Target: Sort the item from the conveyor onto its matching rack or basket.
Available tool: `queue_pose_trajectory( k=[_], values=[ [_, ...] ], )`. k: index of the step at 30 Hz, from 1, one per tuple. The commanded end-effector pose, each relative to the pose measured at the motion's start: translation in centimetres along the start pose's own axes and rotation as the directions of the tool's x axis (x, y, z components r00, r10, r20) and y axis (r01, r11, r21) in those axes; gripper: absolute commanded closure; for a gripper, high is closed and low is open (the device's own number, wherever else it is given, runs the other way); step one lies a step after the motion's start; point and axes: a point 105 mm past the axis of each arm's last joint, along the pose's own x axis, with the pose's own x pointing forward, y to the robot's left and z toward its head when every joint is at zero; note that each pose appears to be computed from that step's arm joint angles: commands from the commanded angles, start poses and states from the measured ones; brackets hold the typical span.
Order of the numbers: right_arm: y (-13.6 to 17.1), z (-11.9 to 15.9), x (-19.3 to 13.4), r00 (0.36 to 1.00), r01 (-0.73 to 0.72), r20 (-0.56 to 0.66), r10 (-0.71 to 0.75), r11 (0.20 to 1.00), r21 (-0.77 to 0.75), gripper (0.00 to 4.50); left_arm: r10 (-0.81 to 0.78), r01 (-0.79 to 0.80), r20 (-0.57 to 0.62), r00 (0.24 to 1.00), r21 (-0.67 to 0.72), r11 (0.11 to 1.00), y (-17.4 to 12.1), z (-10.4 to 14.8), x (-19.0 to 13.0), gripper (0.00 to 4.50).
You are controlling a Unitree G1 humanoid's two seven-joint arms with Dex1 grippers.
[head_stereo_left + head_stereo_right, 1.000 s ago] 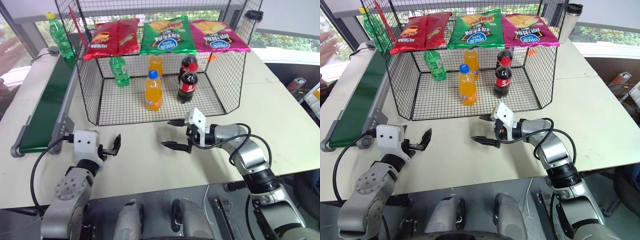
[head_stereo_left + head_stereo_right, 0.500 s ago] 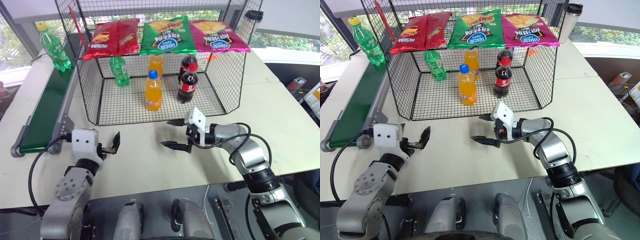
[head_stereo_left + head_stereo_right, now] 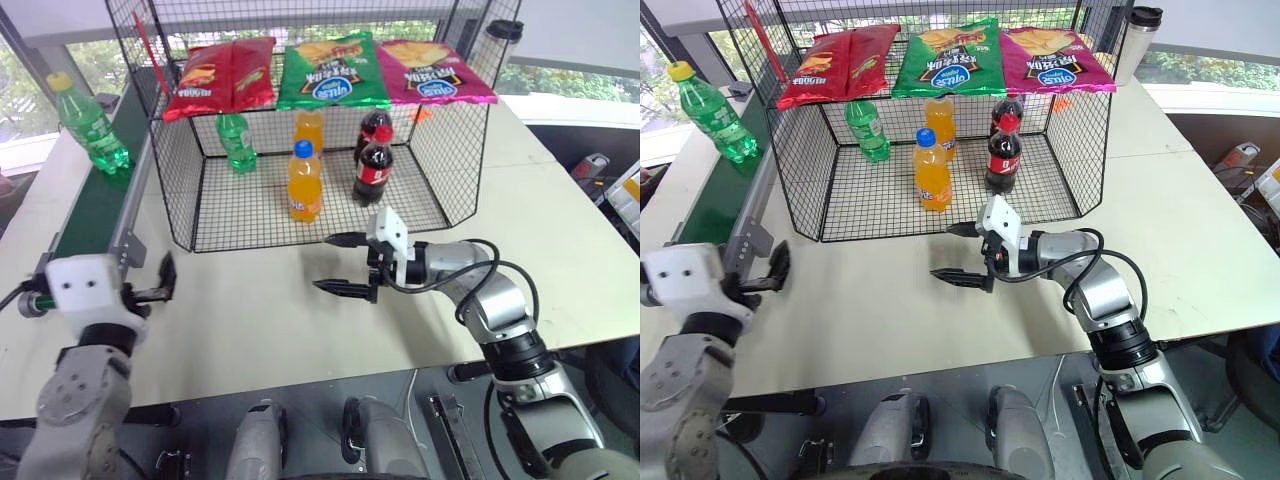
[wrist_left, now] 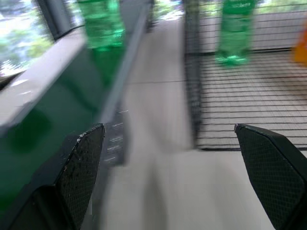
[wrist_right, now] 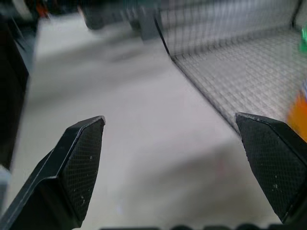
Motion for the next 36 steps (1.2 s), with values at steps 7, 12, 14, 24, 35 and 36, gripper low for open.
queue_pose_trajectory(
  k=[7,12,14,24,35,36],
  values=[
    [0.4,2.8,0.4,0.996,-0.011,0.086,0.016,0.998,-0.057,0.00,0.076,-0.076,0.013,0.997,0.013,0.997,3.9,0.7,-0.1,0.02],
    [0.2,2.1,0.2,0.998,0.003,0.064,0.001,0.998,-0.057,0.00,0.111,-0.111,0.003,0.994,0.005,0.994,5.4,0.4,0.3,0.02],
    [0.2,1.9,0.2,0.998,0.005,0.057,-0.002,0.998,-0.056,0.00,0.111,-0.111,0.011,0.994,0.002,0.994,5.5,0.7,0.8,0.02],
    [0.0,1.6,0.3,0.999,0.012,0.041,-0.009,0.998,-0.060,0.00,0.144,-0.144,0.037,0.989,0.002,0.990,6.3,1.4,2.1,0.02],
    [-0.2,1.6,0.2,0.999,0.020,0.032,-0.018,0.998,-0.063,0.00,0.212,-0.214,0.050,0.976,0.038,0.976,7.4,1.5,2.6,0.02],
    [-0.2,1.6,0.2,0.999,0.020,0.031,-0.018,0.998,-0.064,0.00,0.212,-0.214,0.051,0.976,0.040,0.976,7.3,1.5,2.7,0.02]
  ],
)
